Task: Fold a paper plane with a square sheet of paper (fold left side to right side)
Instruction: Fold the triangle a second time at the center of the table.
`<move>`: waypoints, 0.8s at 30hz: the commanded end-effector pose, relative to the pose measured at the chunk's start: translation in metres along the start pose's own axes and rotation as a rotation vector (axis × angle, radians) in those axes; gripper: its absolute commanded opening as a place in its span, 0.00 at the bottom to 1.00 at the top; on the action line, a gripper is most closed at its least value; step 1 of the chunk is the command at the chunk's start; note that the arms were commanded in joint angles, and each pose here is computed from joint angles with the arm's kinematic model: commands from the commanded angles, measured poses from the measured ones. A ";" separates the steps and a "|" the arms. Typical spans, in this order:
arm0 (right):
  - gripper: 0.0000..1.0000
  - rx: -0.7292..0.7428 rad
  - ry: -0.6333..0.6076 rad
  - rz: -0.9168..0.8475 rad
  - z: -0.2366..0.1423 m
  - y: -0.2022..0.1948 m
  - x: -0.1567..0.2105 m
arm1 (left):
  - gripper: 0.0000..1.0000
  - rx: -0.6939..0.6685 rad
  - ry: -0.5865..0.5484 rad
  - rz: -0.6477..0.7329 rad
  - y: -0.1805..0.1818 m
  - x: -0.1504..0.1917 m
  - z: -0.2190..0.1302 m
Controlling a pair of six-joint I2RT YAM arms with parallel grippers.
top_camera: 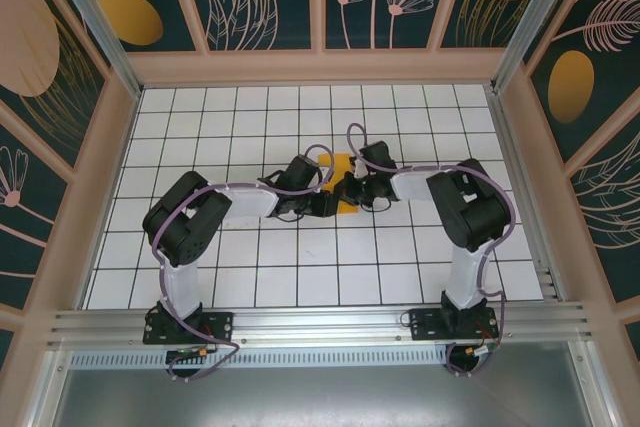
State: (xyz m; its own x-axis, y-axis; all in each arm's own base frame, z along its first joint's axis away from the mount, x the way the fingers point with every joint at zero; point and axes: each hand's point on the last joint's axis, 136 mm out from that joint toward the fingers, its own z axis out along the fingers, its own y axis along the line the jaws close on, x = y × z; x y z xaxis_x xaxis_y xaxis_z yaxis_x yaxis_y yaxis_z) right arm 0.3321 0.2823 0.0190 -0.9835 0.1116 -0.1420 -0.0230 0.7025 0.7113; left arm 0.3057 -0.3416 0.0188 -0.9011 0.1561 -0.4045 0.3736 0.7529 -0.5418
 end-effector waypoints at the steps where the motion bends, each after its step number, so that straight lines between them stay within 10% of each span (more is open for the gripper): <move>1: 0.02 0.075 -0.022 -0.009 0.007 -0.015 -0.007 | 0.26 -0.089 0.099 -0.043 0.026 0.033 0.003; 24: 0.05 0.218 -0.124 -0.042 -0.019 -0.052 -0.057 | 0.24 -0.127 0.128 -0.054 0.038 0.047 0.004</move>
State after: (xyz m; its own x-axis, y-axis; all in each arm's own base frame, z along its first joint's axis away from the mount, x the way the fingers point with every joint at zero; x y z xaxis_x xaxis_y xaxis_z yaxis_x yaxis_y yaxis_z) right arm 0.3620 0.2605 0.0189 -0.9693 0.1037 -0.2231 -0.0615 0.7760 0.6277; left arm 0.3078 -0.3395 0.0174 -0.8989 0.1502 -0.4115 0.3702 0.7628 -0.5302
